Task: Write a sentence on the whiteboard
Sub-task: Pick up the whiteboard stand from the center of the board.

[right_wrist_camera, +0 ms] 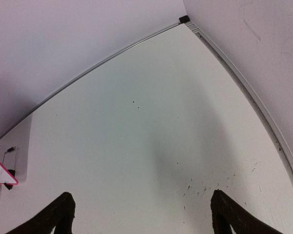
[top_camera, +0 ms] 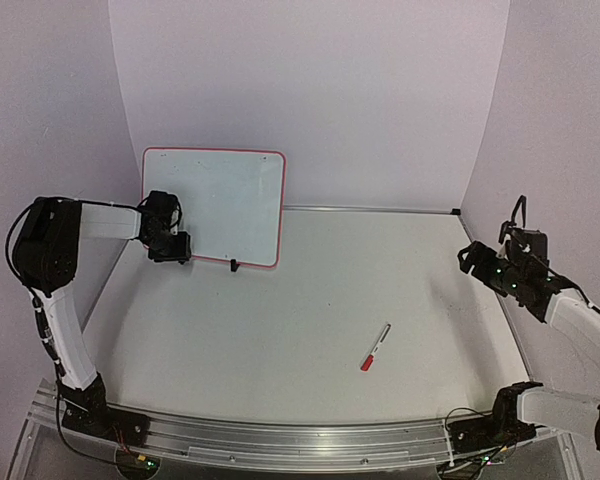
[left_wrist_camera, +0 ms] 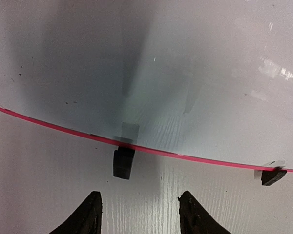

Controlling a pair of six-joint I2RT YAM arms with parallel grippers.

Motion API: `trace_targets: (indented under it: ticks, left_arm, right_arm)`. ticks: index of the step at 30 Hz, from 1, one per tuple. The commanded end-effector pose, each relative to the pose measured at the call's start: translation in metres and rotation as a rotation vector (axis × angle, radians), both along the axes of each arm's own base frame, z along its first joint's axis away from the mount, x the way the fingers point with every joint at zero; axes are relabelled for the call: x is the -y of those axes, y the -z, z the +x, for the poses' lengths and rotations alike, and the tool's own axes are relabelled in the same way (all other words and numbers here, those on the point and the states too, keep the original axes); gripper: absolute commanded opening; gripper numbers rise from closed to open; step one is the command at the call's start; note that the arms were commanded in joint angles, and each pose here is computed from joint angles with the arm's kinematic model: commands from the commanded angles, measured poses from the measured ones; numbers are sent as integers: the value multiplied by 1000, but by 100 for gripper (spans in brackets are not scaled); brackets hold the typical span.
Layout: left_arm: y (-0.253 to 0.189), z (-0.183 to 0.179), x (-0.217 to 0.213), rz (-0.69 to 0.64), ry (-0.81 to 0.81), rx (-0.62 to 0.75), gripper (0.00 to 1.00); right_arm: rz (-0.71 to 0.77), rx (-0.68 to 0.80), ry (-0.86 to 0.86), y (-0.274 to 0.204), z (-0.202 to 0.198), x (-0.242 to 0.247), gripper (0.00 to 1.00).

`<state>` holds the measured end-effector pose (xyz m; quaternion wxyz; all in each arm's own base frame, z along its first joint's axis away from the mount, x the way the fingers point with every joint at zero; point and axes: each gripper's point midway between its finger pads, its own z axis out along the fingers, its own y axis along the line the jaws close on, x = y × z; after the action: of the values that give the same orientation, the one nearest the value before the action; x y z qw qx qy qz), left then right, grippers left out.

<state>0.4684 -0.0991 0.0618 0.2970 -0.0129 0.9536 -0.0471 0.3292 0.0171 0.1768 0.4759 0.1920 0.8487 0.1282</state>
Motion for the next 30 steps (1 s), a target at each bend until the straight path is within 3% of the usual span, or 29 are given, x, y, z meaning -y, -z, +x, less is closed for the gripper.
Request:
trace_targets:
  ticks: [1,11,22,30]
  left_arm:
    - [-13,25,0,-19,17,58,46]
    - [11,34,-8,44,1,17,27]
    - [20,38,-12,67,-7,13,27]
    - [21,36,-11,70,12,12,22]
  right_arm:
    - [6,31,-3,-16,7,-1,92]
    - [14,29,-9,-18,11,-2,93]
    - [18,38,-19,-22,12,-4,95]
    - [14,40,-20,-23,9,-4,95]
